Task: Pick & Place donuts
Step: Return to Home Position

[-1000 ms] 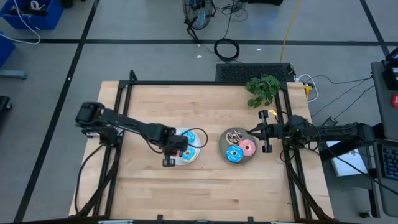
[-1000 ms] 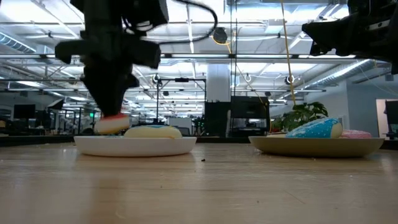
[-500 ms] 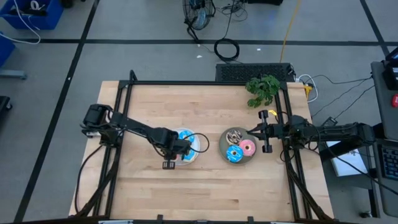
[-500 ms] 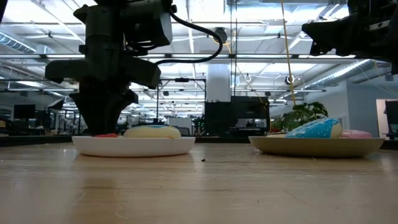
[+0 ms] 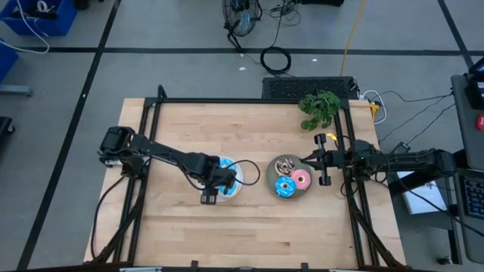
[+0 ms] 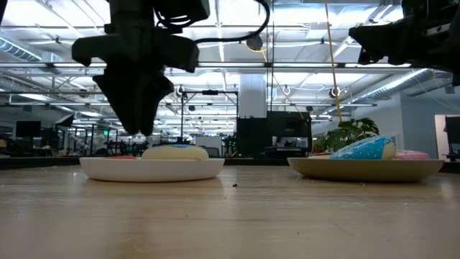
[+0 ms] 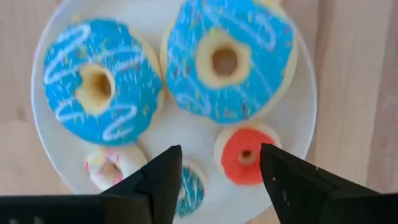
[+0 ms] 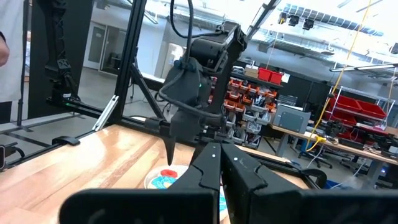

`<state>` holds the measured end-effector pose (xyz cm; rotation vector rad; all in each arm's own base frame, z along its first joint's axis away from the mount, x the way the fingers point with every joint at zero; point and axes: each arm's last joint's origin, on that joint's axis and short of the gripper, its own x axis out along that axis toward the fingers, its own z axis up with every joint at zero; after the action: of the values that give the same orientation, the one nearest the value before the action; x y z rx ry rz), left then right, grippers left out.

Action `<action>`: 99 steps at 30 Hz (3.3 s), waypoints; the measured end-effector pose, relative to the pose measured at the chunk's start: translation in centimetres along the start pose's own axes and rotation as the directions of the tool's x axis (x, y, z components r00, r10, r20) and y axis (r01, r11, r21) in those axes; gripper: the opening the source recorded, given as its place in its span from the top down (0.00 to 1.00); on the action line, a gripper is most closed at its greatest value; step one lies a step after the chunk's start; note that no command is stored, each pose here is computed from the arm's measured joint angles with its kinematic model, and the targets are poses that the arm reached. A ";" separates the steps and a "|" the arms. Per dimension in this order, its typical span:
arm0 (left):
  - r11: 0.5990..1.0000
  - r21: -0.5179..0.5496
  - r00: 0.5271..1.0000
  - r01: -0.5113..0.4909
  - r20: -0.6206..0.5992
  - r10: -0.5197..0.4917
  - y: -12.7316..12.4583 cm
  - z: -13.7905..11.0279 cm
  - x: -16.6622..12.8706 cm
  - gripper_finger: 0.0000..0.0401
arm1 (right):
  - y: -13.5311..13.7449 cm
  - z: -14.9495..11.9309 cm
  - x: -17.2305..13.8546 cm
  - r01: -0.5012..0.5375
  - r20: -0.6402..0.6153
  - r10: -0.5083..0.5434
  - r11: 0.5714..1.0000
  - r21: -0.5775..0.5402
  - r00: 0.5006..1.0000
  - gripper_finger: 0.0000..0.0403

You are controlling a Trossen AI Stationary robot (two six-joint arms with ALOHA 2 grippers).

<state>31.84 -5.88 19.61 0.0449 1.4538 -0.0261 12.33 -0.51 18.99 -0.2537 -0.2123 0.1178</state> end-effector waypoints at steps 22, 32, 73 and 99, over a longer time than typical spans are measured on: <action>0.966 -0.062 0.801 -0.252 0.547 0.244 2.2 -11.0 -17.3 0.98 | 0.0 0.0 0.0 -0.001 -0.002 0.001 1.000 0.016 1.000 1.00; 0.968 -0.211 0.552 -0.138 0.795 0.252 4.7 -19.1 -17.5 0.99 | 0.0 0.0 0.0 0.000 -0.004 0.000 1.000 -0.005 1.000 1.00; 0.998 -0.066 0.126 -0.024 0.990 0.068 6.8 -20.7 -2.2 0.99 | -0.2 -0.3 0.0 0.075 -0.047 -0.071 0.994 0.082 0.996 1.00; 0.980 -0.053 0.201 -0.192 0.975 0.093 5.7 -23.0 -0.4 1.00 | -0.2 -0.3 0.0 0.078 -0.042 -0.073 0.988 0.134 0.996 1.00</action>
<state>9.26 0.90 17.47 0.1992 0.0901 0.0405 12.38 -0.76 18.74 -0.1124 -0.1764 0.0519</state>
